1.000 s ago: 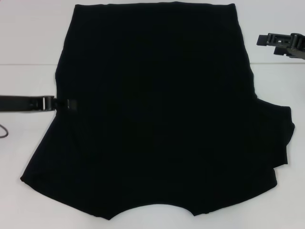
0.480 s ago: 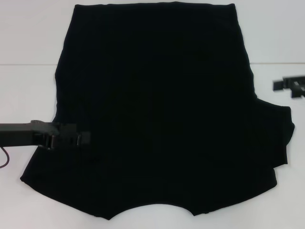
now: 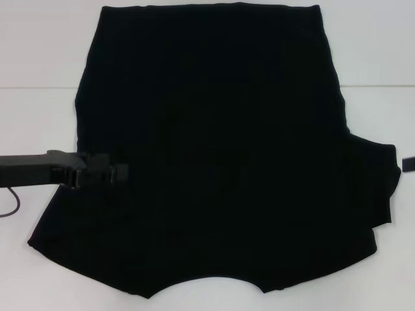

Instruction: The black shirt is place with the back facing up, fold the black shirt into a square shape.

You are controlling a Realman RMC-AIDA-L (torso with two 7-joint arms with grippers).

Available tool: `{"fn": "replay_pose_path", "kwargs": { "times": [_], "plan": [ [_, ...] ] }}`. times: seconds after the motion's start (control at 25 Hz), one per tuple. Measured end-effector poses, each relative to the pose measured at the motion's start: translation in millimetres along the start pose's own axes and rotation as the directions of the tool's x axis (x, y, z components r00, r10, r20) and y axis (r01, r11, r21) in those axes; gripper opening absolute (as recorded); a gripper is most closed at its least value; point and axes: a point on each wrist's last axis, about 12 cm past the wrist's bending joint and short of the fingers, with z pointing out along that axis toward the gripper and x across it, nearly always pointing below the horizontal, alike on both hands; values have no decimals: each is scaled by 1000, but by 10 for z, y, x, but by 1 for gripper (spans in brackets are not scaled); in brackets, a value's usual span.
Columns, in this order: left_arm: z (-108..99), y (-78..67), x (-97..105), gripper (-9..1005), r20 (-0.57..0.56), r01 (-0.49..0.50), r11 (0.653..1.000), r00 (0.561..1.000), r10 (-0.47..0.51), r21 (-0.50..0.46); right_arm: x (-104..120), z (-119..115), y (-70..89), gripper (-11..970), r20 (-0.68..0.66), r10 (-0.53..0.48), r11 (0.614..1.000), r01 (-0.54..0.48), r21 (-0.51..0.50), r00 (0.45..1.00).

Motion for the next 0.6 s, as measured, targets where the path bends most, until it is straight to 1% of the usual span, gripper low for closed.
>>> {"fn": "replay_pose_path", "kwargs": {
  "times": [0.24,0.4,0.6],
  "plan": [
    [-3,-8,-33,656,31,-3,1000,1000,3,7,132,159,-86,469,-63,36,999,-33,44,997],
    [-9,-1,-31,657,40,-2,1000,999,2,2,177,285,-120,456,-74,50,996,-44,72,996],
    [-10,1,-31,659,51,2,1000,999,-2,0,195,368,-112,439,-66,53,996,-48,78,996]
  ]
}}
